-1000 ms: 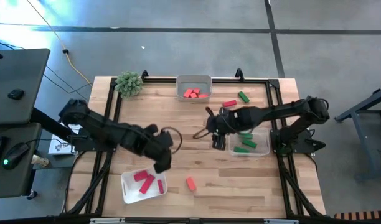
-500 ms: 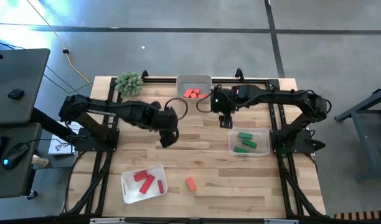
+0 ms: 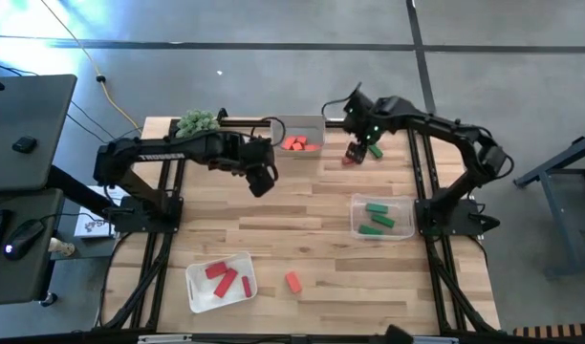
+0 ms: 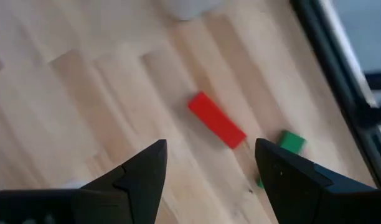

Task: Sort & place blocks by color
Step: Put the green wooden block into the transparent bin

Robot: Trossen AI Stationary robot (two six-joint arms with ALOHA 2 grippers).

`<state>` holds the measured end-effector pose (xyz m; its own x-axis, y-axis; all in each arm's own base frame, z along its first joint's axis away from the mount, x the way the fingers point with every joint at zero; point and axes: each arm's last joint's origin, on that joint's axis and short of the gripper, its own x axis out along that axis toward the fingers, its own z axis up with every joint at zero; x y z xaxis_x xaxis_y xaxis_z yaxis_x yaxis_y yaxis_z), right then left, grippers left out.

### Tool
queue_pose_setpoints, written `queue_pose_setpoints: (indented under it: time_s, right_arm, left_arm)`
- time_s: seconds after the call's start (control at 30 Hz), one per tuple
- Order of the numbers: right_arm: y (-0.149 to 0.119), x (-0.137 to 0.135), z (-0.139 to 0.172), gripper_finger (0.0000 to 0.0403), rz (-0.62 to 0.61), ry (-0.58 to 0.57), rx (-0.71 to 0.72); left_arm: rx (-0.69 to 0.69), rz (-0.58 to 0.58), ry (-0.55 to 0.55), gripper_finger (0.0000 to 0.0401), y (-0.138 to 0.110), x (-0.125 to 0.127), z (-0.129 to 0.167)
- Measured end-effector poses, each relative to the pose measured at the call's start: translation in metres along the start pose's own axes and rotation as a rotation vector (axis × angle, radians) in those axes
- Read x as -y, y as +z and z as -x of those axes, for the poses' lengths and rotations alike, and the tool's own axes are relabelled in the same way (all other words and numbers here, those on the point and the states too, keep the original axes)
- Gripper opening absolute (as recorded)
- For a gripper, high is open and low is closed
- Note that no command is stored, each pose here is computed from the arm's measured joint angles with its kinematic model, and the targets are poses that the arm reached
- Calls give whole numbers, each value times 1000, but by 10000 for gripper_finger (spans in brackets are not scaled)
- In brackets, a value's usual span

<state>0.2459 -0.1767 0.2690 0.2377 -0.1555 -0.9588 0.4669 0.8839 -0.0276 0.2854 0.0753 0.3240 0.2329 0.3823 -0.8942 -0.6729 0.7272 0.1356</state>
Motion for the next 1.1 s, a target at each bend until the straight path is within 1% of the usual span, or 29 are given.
queue_pose_setpoints:
  time_s: [0.23, 0.37, 0.5, 0.77, 0.97, 1.1]
  right_arm:
    - [-10, 47, 2, 233, -218, -17, 2]
    - [-16, 67, -2, 233, -313, -40, -16]
    - [-18, 81, -13, 233, -378, -44, -52]
    - [-18, 90, -42, 233, -376, -32, -148]
    - [-23, 93, -74, 233, -364, -42, -321]
    - [-25, 95, -91, 233, -359, -58, -387]
  left_arm:
    - [-1, 62, 28, 131, 8, -19, -7]
    - [27, 83, 29, 131, 15, -27, -9]
    - [57, 103, 29, 131, 21, -34, -12]
    - [73, 140, 42, 131, 26, -46, -15]
    - [87, 164, 47, 131, 29, -51, -17]
    - [92, 176, 50, 131, 30, -55, -18]
